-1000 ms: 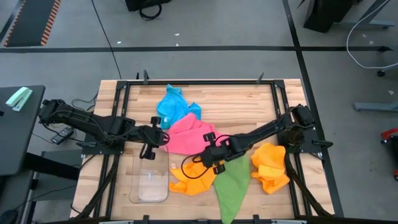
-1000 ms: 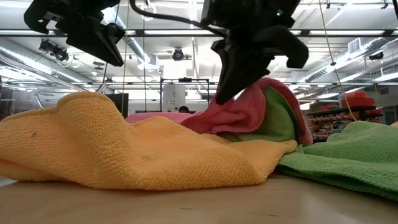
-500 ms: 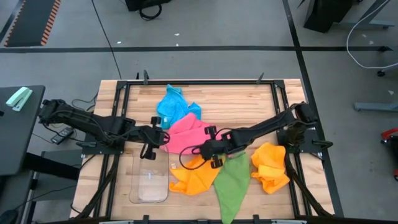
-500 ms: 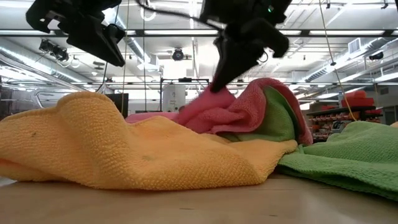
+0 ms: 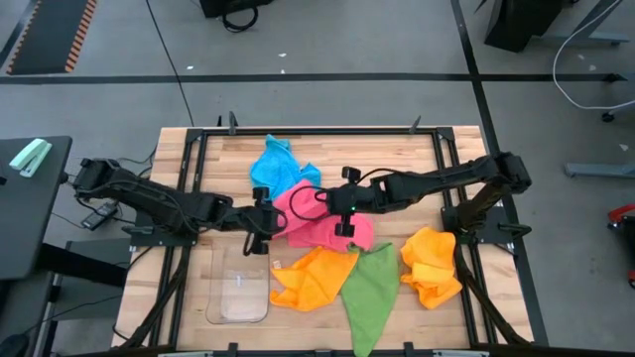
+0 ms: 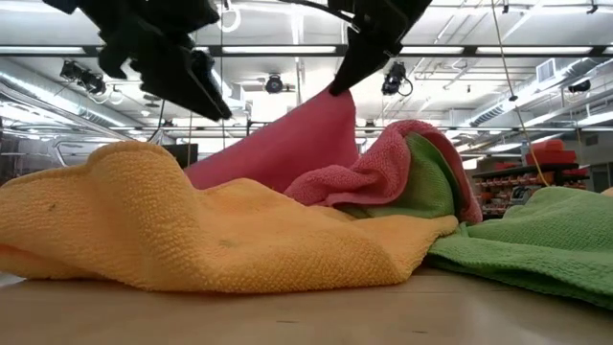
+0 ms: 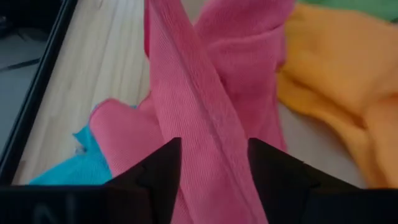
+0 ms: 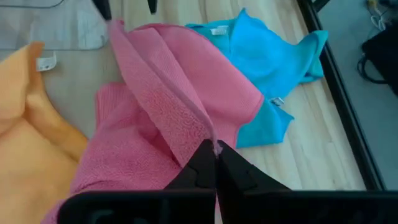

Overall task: Fold microfiber towels
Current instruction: Fold the top pink microfiber cloth

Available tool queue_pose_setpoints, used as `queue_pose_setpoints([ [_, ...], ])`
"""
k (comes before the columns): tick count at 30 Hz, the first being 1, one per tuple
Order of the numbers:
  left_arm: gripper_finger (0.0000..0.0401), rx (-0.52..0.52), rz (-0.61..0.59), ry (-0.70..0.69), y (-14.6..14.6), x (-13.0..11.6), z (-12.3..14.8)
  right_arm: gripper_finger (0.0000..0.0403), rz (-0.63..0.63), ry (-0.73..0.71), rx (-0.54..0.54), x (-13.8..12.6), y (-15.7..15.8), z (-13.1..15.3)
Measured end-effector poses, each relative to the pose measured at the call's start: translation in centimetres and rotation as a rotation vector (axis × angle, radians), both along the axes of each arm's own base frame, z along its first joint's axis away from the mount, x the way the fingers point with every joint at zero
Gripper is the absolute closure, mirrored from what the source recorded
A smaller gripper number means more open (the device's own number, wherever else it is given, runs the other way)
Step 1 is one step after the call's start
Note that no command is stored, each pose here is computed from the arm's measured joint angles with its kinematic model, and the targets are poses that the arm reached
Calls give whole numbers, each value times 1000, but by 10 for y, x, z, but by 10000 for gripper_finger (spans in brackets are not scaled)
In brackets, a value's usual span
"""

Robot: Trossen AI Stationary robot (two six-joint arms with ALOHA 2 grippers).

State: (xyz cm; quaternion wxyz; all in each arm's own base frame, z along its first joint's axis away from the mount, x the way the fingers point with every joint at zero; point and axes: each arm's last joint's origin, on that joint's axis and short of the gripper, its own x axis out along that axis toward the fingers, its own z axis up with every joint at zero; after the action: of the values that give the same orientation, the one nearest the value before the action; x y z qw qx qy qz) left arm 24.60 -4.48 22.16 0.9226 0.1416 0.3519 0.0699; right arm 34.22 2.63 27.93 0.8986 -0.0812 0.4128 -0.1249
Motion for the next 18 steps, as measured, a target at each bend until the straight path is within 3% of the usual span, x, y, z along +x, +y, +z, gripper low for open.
queue_pose_setpoints([
  [7, 172, -25, 50, 84, 8, 11, -21, 402, 5, 11, 5, -1, 0, 0],
  [12, 187, -118, 60, 108, 17, 15, -28, 402, -21, -12, -22, -8, -2, 10],
  [18, 210, -126, 60, 108, 18, 15, -27, 402, -36, -32, -27, -16, -7, 20],
])
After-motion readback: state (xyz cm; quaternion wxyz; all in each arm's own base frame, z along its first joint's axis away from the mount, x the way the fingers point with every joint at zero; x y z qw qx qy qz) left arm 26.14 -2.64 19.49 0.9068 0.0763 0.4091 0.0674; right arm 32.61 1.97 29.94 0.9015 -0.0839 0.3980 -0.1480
